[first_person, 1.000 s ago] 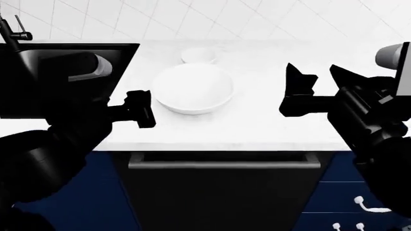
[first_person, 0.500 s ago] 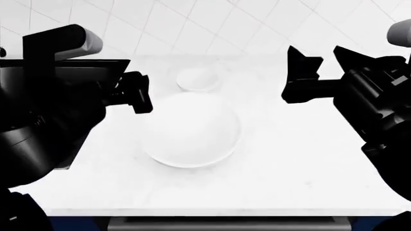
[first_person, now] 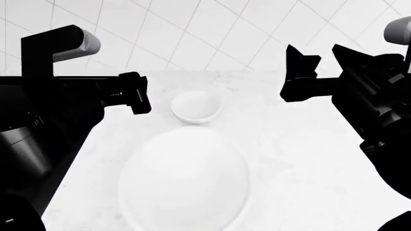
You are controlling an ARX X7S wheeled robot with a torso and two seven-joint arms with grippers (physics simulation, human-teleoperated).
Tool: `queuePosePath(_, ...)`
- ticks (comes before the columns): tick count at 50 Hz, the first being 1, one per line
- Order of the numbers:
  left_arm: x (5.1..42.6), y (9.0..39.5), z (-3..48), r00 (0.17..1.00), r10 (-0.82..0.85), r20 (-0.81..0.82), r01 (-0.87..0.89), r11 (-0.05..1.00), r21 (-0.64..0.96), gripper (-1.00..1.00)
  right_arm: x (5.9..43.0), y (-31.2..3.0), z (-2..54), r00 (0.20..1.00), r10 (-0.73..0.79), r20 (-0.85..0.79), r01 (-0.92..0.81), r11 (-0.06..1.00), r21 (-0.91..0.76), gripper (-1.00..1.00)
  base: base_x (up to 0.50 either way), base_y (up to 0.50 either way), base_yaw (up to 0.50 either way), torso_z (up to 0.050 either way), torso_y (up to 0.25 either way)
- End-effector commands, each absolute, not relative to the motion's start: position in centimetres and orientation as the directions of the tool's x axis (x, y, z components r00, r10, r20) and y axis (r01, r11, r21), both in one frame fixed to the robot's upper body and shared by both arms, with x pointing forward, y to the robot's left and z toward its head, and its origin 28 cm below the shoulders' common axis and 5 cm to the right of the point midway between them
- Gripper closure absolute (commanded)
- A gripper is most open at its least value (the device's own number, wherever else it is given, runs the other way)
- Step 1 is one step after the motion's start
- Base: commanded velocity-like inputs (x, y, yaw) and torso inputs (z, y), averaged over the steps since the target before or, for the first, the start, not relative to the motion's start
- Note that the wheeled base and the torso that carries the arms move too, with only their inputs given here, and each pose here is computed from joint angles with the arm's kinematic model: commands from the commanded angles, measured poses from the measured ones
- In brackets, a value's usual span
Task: Stack the bowls in the sink.
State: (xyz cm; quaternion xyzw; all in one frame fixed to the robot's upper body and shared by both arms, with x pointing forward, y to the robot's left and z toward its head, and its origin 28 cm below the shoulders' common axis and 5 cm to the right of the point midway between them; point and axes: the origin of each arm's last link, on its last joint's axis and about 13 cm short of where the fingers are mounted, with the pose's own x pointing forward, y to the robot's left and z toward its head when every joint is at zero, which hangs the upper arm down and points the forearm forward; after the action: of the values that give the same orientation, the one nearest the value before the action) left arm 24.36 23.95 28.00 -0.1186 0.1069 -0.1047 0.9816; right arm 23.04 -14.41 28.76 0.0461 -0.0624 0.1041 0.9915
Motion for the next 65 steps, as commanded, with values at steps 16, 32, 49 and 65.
queuePosePath(16,23.7,24.1,25.3,0.877,-0.263,-0.403,0.012,0.85,-0.527,-1.0,23.6,-14.4,28.5,0.976,0.182,0.121,-0.193,0.977,0.091,-1.0,0.0,0.0,0.0,0.0,0.0)
queuePosePath(32,23.5,24.4,24.9,0.869,-0.234,-0.436,-0.054,0.831,-0.554,-1.0,24.0,-14.4,28.8,0.974,0.186,0.131,-0.198,0.976,0.086,-1.0,0.0,0.0,0.0,0.0,0.0)
queuePosePath(49,23.1,24.3,24.6,0.84,-0.266,-0.472,-0.09,0.791,-0.605,-1.0,24.3,-14.3,28.9,0.973,0.186,0.135,-0.197,0.977,0.077,-1.0,0.0,0.0,0.0,0.0,0.001)
queuePosePath(65,23.1,24.4,24.1,0.834,-0.267,-0.482,-0.084,0.803,-0.59,-1.0,24.4,-14.2,28.9,0.973,0.189,0.136,-0.2,0.977,0.076,-1.0,0.0,0.0,0.0,0.0,0.0)
